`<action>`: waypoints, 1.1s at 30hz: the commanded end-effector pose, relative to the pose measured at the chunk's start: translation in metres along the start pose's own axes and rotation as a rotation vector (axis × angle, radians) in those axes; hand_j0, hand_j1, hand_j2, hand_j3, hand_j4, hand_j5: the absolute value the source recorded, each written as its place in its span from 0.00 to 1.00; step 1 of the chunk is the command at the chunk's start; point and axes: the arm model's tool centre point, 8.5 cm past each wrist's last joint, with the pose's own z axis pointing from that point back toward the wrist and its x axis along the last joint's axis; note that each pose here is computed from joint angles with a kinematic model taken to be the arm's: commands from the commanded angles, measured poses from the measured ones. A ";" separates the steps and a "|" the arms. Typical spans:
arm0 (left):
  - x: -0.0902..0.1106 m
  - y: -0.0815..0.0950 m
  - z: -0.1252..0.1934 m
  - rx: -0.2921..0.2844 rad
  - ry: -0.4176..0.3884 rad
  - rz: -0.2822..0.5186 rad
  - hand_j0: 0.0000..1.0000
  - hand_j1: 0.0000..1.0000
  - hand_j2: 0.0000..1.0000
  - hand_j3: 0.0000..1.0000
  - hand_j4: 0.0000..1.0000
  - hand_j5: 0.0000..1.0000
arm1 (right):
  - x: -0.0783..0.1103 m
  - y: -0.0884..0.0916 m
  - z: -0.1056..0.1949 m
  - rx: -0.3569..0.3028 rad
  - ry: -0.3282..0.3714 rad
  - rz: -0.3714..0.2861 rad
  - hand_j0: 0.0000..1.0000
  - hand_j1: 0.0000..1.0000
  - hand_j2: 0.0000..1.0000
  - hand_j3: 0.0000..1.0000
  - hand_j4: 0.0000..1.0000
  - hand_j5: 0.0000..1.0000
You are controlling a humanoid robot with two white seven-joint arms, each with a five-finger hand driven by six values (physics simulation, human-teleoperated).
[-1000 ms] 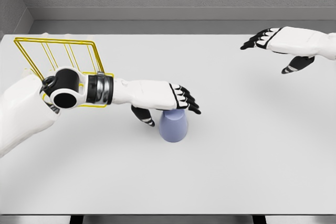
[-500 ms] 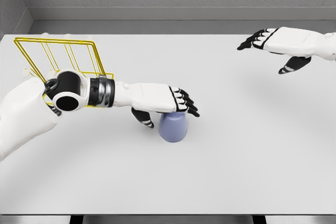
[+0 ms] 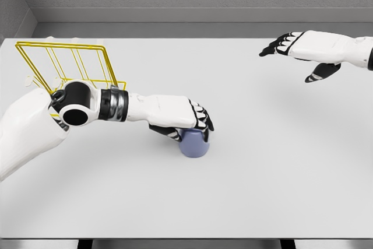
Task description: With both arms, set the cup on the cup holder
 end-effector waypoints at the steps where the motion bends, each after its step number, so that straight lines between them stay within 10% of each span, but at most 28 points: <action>1: 0.000 0.000 0.000 -0.002 -0.001 -0.001 0.51 0.51 0.51 0.51 0.51 0.51 | 0.000 -0.001 0.001 -0.004 0.001 -0.004 1.00 1.00 1.00 1.00 1.00 1.00; 20: 0.018 0.016 0.034 0.022 -0.014 -0.047 0.50 0.50 0.50 0.50 0.50 0.50 | 0.001 -0.001 0.000 -0.006 -0.003 -0.002 1.00 1.00 1.00 1.00 1.00 1.00; 33: 0.017 0.065 0.098 0.071 0.038 -0.097 0.49 0.49 0.49 0.49 0.49 0.49 | 0.000 -0.001 0.000 -0.006 -0.002 -0.003 1.00 1.00 1.00 1.00 1.00 1.00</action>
